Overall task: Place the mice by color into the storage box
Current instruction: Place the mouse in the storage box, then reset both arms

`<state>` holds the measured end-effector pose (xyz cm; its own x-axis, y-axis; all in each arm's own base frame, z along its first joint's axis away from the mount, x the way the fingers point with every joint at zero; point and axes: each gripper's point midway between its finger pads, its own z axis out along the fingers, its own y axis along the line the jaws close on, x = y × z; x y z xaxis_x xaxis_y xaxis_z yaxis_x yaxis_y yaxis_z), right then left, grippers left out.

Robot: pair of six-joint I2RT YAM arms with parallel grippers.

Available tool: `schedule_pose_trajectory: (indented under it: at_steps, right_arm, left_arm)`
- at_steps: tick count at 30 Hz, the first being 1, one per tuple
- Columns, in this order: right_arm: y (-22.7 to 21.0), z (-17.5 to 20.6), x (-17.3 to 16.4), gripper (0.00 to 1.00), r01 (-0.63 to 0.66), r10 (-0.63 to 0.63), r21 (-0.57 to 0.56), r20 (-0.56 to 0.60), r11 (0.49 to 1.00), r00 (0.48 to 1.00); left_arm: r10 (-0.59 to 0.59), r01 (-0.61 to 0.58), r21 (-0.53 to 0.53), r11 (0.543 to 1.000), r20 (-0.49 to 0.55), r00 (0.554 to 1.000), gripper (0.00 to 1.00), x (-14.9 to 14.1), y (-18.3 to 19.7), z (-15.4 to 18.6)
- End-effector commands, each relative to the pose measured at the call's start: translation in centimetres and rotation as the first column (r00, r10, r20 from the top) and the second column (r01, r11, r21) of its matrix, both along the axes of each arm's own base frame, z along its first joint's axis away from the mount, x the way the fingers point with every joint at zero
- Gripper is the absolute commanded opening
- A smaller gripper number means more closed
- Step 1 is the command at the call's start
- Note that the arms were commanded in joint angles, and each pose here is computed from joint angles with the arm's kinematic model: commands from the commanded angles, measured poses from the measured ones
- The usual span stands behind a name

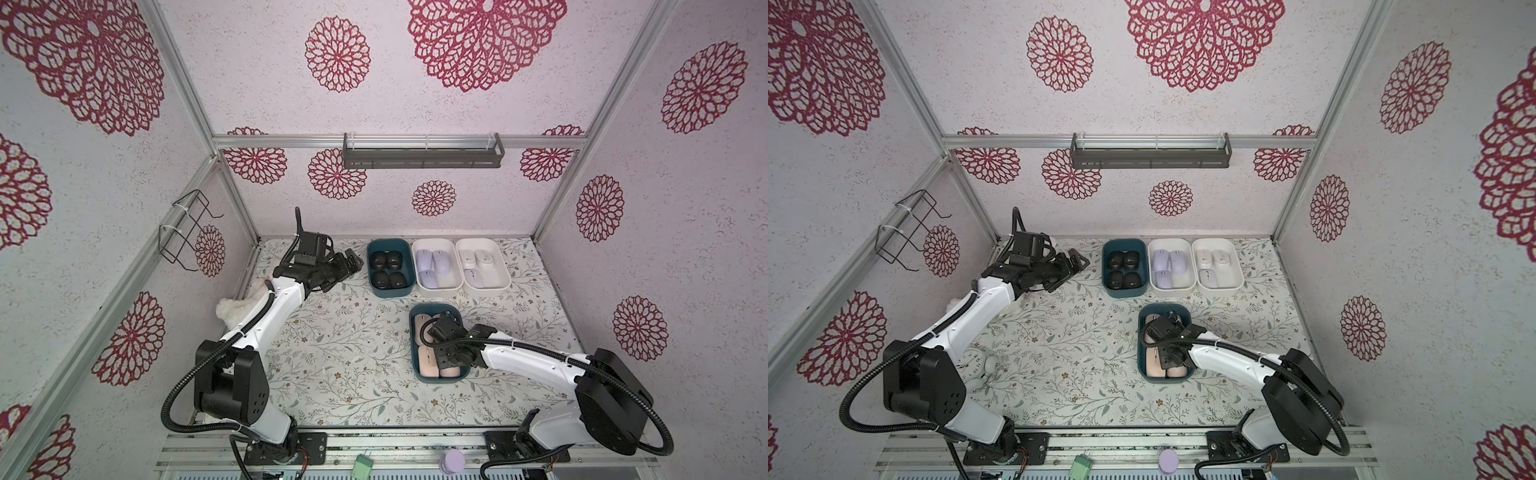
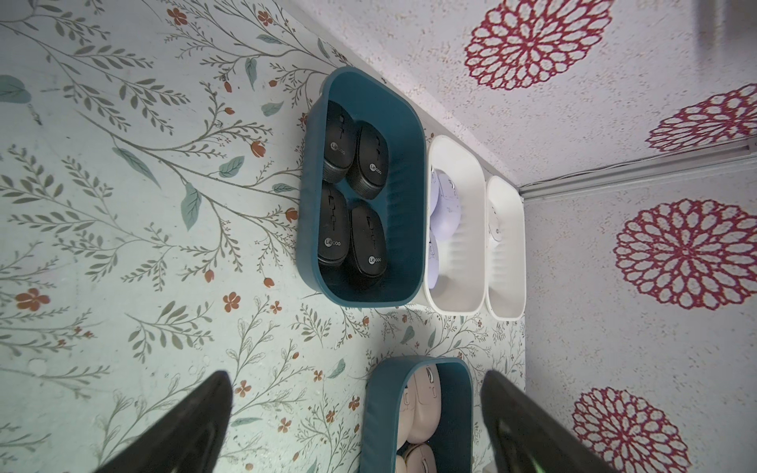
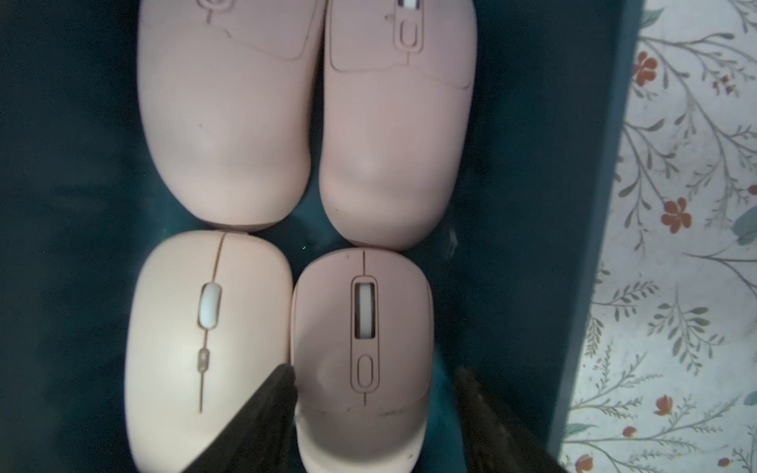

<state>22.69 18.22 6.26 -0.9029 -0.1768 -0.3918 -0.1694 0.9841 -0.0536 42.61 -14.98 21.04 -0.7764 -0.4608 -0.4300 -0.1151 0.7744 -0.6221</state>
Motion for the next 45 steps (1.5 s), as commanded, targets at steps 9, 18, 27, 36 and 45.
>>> schedule_pose_trajectory:
  at_steps: [9,18,27,36,45]
  right_arm:
    - [-1.8,14.5,5.7,0.84,0.090,-0.143,0.144,0.420,0.986,0.896]
    - [-6.7,24.9,6.1,0.99,0.062,-0.365,0.391,0.779,0.918,0.510]
    - [-12.1,20.9,5.6,0.99,0.191,-0.280,0.229,0.907,0.955,0.315]
    - [-14.7,18.1,7.6,0.99,0.192,-0.263,0.208,0.903,0.959,0.338]
    - [-15.6,15.4,9.2,0.99,0.163,-0.217,0.162,0.883,0.973,0.417]
  left_arm:
    - [0.022,-0.061,0.177,0.982,0.214,0.977,0.97,-0.3,2.8,6.2]
    - [0.070,-0.247,0.473,0.846,0.360,0.930,0.97,-4.4,4.9,10.6]
    - [0.163,-0.526,0.567,0.634,0.567,0.807,0.97,-8.6,10.4,4.3]
    - [0.042,-0.359,0.681,0.638,0.435,0.900,0.97,-6.5,14.7,-3.6]
    - [0.148,-0.512,0.563,0.649,0.567,0.811,0.97,-5.0,21.3,-6.9]
